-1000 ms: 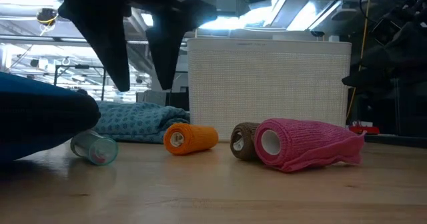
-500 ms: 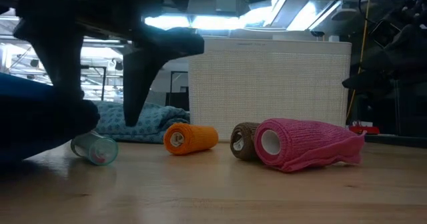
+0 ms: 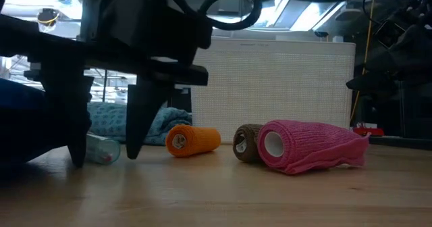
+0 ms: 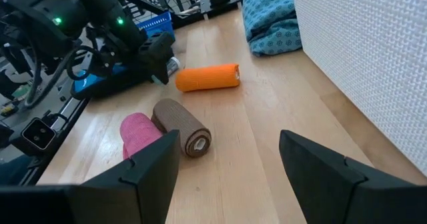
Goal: Pick & place medical supplies in basket/bin
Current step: Put the green pill bottle into the blue bin
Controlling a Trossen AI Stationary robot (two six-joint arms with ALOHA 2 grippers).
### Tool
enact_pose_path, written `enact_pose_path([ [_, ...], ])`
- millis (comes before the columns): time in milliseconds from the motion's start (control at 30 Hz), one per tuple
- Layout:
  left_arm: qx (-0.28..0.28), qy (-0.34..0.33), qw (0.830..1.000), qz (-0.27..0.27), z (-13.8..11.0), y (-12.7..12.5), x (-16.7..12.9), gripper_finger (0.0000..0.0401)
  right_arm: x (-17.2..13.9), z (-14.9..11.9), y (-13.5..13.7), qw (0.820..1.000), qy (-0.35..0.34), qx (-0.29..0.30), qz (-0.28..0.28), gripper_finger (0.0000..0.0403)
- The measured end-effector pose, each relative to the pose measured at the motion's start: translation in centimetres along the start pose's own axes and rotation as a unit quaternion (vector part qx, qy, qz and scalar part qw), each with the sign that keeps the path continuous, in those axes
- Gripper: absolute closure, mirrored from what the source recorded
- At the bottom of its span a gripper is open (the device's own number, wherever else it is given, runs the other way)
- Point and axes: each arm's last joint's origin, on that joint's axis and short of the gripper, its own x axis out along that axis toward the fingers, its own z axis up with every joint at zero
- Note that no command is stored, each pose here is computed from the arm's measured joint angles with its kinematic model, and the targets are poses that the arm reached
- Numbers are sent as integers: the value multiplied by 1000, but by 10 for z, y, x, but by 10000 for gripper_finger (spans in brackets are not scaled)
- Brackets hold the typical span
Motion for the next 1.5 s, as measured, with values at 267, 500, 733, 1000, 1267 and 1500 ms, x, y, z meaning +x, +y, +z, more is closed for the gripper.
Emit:
enact_pose_path([
  [267, -30, 16, 999, 3, -5, 10, 1, 242, 0, 0, 0, 1000, 0, 0, 0, 147],
  [500, -35, 19, 999, -5, -6, 9, 1, 293, 0, 0, 0, 1000, 0, 0, 0, 147],
  [733, -33, 27, 999, 32, -7, 13, -4, 315, 0, 0, 0, 1000, 0, 0, 0, 147],
  [1000, -37, 7, 993, 115, 0, 33, -37, 314, 0, 0, 0, 1000, -1, 0, -2, 147],
  [1267, -125, 68, 984, 106, -20, 35, -94, 318, 0, 0, 0, 1000, -1, 0, -1, 147],
  [1500, -251, -8, 967, -29, -34, -7, -140, 319, 0, 0, 0, 1000, 3, -1, 1, 147],
])
